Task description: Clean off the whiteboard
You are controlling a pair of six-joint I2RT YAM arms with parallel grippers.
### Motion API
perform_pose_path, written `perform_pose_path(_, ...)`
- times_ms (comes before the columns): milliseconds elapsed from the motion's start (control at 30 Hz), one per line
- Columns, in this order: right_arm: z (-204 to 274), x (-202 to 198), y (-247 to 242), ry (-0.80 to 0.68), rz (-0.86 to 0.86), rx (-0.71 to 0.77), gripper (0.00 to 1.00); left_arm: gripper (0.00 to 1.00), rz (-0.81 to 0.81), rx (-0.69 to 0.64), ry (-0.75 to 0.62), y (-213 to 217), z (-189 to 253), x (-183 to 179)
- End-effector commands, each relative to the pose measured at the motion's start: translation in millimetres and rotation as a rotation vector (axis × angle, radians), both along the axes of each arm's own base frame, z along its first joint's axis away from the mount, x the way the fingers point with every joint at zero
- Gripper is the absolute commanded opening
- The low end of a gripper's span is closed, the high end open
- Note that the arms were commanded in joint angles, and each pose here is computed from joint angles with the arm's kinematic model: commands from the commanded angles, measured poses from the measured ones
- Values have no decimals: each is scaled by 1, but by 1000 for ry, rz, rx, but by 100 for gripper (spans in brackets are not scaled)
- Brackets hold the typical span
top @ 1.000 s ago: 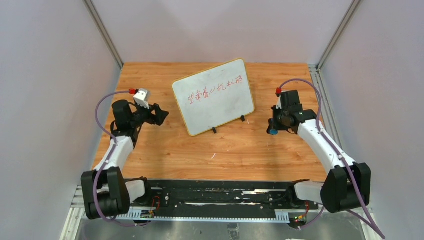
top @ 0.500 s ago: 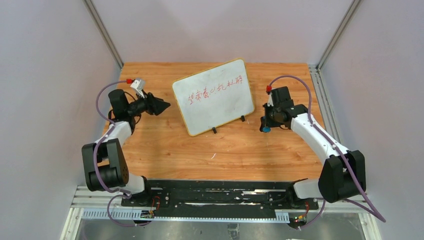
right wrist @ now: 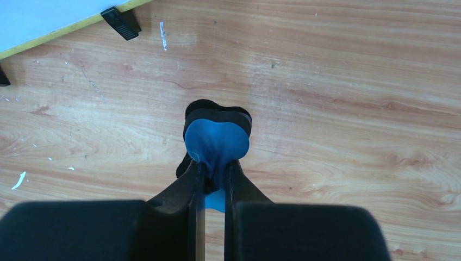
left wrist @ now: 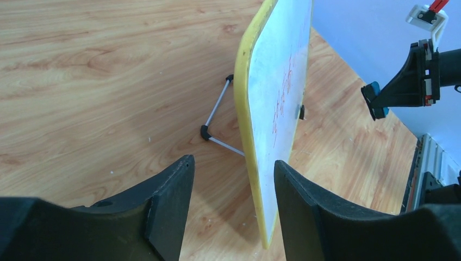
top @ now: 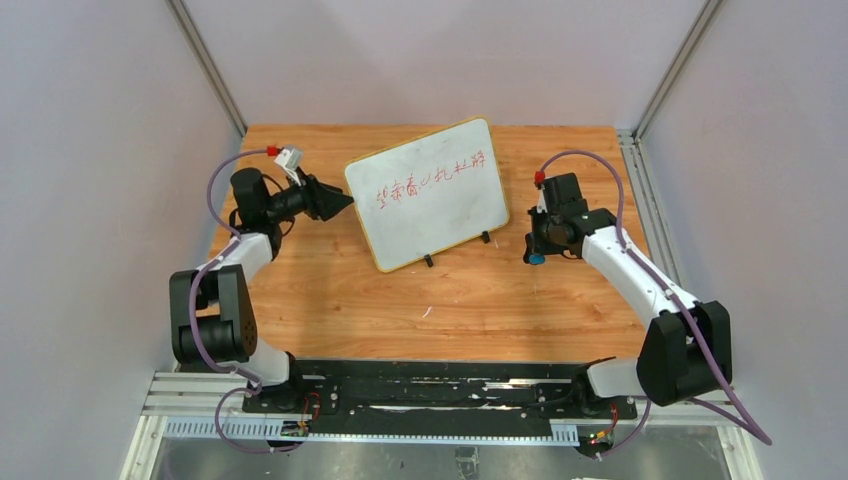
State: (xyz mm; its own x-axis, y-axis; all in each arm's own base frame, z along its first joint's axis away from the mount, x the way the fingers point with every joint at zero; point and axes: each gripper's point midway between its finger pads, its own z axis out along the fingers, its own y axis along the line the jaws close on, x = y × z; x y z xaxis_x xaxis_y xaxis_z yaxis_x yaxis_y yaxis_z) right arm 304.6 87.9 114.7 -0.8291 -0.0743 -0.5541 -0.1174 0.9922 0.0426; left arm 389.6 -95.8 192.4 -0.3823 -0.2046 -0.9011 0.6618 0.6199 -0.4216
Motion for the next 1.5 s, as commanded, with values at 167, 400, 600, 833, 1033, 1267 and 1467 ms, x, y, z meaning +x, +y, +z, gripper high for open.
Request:
perform_pose_path(167,23,3,-1,-54,5,-20,0,57,-37,-25,-62,-10,20,12)
perform_pose_path(400,23,2,-3,-50,1,-28,1,54,-71,-129,-76,-18,31,14)
perform_pose_path(600,22,2,-3,-43,-3,-28,1,53,-84,-140,-70,-21,30,14)
perform_pose_path(833,21,3,-1,-39,-1,-19,1,44,-74,-106,-58,-22,23,16)
perform_pose_path(1033,18,3,-1,-36,-2,-22,0,19,-73,-83,-49,-27,18,17)
perform_pose_path(1267,16,4,-1,-35,-1,-25,1,0,-69,-69,-47,-27,18,16)
perform_pose_path(1467,24,20,-3,-86,-7,-49,1,0,-61,-46,-37,-26,11,14)
